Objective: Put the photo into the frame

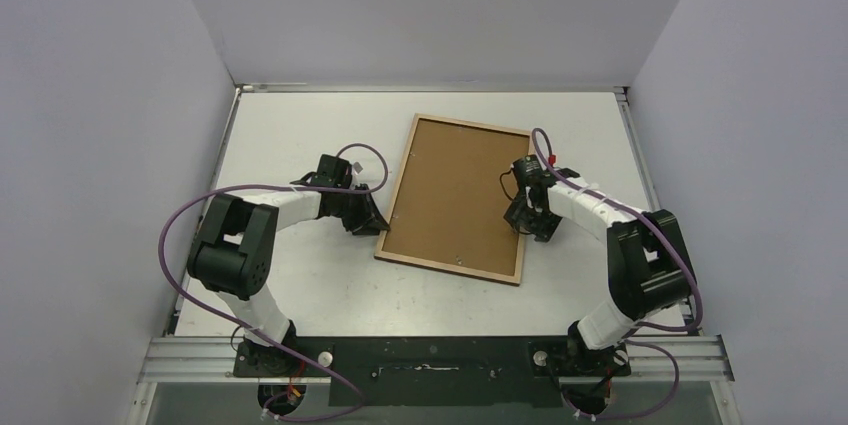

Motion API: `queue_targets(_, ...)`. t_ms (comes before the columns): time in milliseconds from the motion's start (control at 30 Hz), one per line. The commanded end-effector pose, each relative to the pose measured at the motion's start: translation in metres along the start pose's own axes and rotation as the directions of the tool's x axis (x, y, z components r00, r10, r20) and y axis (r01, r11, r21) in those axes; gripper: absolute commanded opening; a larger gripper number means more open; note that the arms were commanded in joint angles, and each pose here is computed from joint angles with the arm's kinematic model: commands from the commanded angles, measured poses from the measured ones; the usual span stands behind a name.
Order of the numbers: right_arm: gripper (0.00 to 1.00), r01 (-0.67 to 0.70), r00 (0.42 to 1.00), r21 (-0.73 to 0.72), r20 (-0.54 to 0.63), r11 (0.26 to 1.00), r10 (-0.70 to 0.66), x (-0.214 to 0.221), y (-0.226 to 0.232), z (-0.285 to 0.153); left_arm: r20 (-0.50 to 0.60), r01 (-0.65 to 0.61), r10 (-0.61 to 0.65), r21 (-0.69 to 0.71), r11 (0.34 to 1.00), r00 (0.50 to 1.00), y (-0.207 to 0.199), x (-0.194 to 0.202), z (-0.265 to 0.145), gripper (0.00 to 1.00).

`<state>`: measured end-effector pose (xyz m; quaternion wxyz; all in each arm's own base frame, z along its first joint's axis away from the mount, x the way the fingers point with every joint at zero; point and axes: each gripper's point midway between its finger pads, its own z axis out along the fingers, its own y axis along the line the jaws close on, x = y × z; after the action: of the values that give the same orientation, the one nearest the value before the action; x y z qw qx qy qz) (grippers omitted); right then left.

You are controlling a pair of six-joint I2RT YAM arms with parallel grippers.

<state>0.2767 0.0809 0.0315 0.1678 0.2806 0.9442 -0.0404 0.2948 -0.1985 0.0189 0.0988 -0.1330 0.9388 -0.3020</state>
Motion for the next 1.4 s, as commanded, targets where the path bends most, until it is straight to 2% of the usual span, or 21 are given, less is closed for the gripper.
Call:
queue_targets(0, 0.58, -0.043, 0.999, -0.057, 0.022, 0.997, 0.044, -0.008, 0.016, 0.002, -0.006, 0.029, -0.030, -0.100, 0.995, 1.000, 0.029, 0.010, 0.009, 0.14)
queue_targets(133, 0.56, -0.045, 0.999, -0.037, 0.017, 0.998, 0.046, -0.006, 0.014, 0.006, -0.008, 0.022, -0.023, -0.098, 0.995, 1.000, 0.028, 0.009, 0.009, 0.14)
queue_targets(433, 0.45, -0.030, 0.999, 0.003, -0.012, 1.000, 0.030, 0.002, 0.007, 0.014, -0.019, 0.009, -0.011, -0.100, 0.995, 1.000, 0.027, 0.007, 0.011, 0.14)
queue_targets(733, 0.16, -0.028, 1.000, -0.012, -0.014, 1.000, 0.027, 0.001, 0.010, 0.014, -0.029, 0.001, -0.004, -0.099, 0.995, 1.000, 0.027, 0.007, 0.012, 0.14)
queue_targets(967, 0.08, -0.013, 1.000, -0.070, -0.017, 0.997, 0.012, 0.002, 0.020, 0.015, -0.034, -0.006, 0.002, -0.098, 0.995, 0.999, 0.026, 0.007, 0.012, 0.14)
queue_targets(1067, 0.00, -0.013, 1.000, -0.113, -0.014, 0.994, 0.011, 0.003, 0.026, 0.013, -0.033, -0.007, 0.004, -0.097, 0.995, 0.999, 0.026, 0.007, 0.012, 0.14)
queue_targets(1300, 0.00, 0.029, 0.995, -0.170, 0.104, 0.985, -0.011, -0.024, 0.033, -0.006, 0.000, -0.018, 0.018, -0.083, 0.996, 1.000, 0.019, 0.000, 0.006, 0.14)
queue_targets(1333, 0.10, 0.026, 0.993, -0.163, 0.120, 0.986, -0.006, -0.029, 0.032, -0.009, 0.011, -0.021, 0.022, -0.078, 0.997, 1.000, 0.017, -0.002, 0.005, 0.16)
queue_targets(1367, 0.23, 0.028, 0.991, -0.164, 0.133, 0.986, -0.006, -0.034, 0.032, -0.013, 0.020, -0.026, 0.028, -0.074, 0.997, 0.999, 0.014, -0.004, 0.003, 0.18)
